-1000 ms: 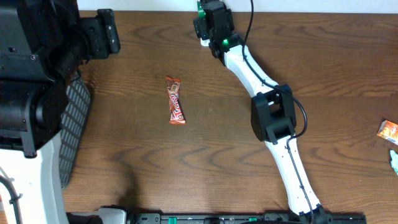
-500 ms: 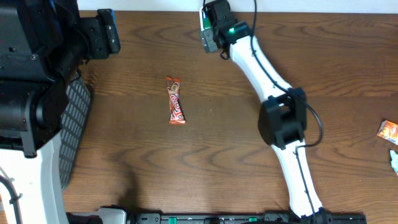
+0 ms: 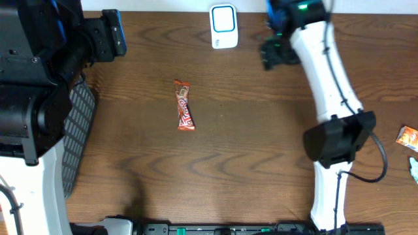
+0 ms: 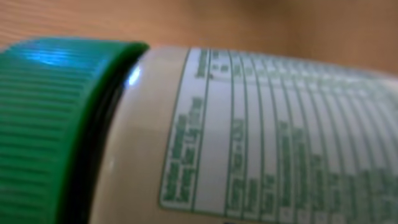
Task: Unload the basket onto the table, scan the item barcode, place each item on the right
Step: 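Carry the jar to the right table edge and release it, then reach the right gripper to the red chocolate bar and grasp it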
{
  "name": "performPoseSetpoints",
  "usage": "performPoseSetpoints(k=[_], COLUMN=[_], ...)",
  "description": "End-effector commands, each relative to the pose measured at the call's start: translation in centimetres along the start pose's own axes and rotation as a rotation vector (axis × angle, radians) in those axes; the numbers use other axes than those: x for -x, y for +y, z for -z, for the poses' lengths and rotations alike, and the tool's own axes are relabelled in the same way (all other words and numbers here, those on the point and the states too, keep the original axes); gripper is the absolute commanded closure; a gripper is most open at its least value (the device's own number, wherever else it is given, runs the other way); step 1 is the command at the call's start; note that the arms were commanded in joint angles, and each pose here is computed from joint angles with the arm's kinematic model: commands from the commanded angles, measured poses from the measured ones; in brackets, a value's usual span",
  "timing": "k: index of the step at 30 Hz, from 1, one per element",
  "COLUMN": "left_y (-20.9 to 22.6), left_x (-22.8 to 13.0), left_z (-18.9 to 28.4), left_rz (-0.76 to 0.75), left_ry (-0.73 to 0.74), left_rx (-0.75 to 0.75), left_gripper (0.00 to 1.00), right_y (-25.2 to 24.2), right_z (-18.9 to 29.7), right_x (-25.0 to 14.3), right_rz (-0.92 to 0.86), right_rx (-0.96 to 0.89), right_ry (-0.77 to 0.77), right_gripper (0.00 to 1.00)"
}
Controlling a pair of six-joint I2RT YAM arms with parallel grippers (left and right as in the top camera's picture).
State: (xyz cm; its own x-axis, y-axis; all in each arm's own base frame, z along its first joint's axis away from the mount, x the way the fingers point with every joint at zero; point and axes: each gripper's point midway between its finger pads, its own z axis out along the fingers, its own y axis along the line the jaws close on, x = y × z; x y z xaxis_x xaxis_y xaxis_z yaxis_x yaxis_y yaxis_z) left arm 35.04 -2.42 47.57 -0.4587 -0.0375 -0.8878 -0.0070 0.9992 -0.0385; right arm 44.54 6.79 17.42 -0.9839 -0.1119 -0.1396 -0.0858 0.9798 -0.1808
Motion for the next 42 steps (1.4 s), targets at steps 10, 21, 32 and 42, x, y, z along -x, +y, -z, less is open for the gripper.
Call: performPoseSetpoints(k=[10, 21, 32, 42], left_y=[0.4, 0.4, 0.4, 0.4], left_x=[0.0, 0.0, 0.0, 0.0], left_z=[0.2, 0.2, 0.2, 0.2], left_rz=[-0.011, -0.011, -0.011, -0.011], left_ry=[-0.002, -0.002, -0.002, -0.002], left_rx=[0.017, 0.017, 0.017, 0.017], left_gripper=[0.15, 0.15, 0.15, 0.15], right_y=[-21.1, -32.7, -39.2, -36.5], right_z=[-5.6, -16.7, -16.9, -2.7], right_x=[-4.7, -13.1, -17.8, -6.7], right_rz=[-0.535, -0.907, -1.12, -1.075], right_rx=[-0.015, -0.054, 0.008, 0.481], right_ry=[0.117, 0.125, 0.031, -0.333], right_gripper=[0.29, 0.29, 0.01, 0.01])
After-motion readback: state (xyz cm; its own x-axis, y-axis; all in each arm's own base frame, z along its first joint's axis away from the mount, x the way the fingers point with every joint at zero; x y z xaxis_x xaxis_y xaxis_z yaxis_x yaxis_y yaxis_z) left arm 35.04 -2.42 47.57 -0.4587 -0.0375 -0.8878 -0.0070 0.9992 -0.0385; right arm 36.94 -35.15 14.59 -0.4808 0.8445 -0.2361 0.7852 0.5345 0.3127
